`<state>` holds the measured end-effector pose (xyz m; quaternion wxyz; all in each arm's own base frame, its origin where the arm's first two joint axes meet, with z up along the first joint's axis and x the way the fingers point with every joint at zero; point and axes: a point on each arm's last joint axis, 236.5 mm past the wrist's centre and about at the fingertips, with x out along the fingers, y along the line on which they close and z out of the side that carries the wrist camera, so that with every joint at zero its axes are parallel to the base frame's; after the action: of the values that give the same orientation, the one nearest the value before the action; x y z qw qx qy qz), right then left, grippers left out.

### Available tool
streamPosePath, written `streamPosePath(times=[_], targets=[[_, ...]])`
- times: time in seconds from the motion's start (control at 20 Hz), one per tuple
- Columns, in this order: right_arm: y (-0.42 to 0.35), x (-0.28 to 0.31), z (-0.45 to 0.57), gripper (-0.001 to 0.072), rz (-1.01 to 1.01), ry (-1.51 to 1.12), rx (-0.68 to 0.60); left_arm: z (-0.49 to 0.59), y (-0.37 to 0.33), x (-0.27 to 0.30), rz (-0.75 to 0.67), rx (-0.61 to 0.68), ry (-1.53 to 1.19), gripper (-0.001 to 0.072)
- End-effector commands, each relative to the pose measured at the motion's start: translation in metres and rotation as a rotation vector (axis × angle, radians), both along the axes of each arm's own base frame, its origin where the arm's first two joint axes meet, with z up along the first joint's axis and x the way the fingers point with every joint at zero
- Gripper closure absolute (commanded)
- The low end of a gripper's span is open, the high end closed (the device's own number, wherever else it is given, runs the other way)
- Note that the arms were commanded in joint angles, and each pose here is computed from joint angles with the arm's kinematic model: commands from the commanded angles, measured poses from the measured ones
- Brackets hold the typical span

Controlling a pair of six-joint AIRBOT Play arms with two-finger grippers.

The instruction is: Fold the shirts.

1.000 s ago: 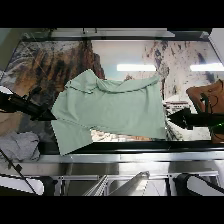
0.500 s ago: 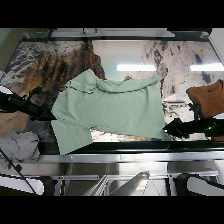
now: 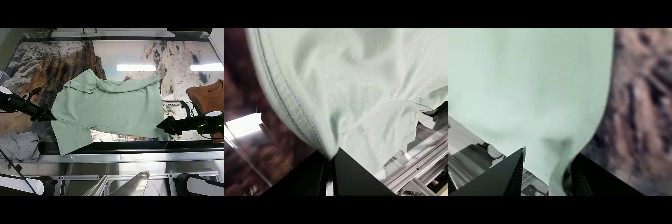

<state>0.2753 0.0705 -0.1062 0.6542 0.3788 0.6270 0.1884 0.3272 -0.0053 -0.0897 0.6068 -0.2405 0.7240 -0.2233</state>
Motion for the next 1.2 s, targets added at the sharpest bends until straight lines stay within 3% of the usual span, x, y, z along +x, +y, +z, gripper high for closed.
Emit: streamPosePath(times=[0.0,0.5,0.8,0.85,0.9,0.95,1.0,1.15], targets=[[-0.003,-0.002,0.012,0.0354,0.004,-0.018,0.062,0.001,0.000,0.000,-0.001,-0.002,0.001,0.0686],[-0.003,-0.038,-0.012,0.0354,-0.060,0.080,0.077,0.001,0.000,0.000,0.000,-0.002,0.001,0.0687],[-0.001,-0.012,0.003,0.0356,-0.119,-0.001,0.128,0.001,0.000,0.000,0.000,-0.003,0.002,0.0686],[-0.002,-0.006,0.006,0.0386,-0.126,-0.014,0.132,0.001,0.000,0.000,0.000,-0.003,0.002,0.0686],[-0.001,-0.003,0.012,0.0584,-0.129,-0.023,0.151,0.001,0.000,-0.001,-0.001,-0.004,0.003,0.0686],[0.003,0.000,0.019,0.0666,-0.119,-0.046,0.179,0.002,-0.001,-0.002,-0.003,-0.008,0.006,0.0685],[0.008,0.003,0.030,0.0700,-0.109,-0.074,0.221,0.004,-0.003,-0.003,-0.007,-0.022,0.013,0.0685],[0.014,0.017,0.068,0.0701,-0.094,-0.160,0.318,0.034,-0.027,0.005,0.014,-0.163,-0.016,0.0685]])
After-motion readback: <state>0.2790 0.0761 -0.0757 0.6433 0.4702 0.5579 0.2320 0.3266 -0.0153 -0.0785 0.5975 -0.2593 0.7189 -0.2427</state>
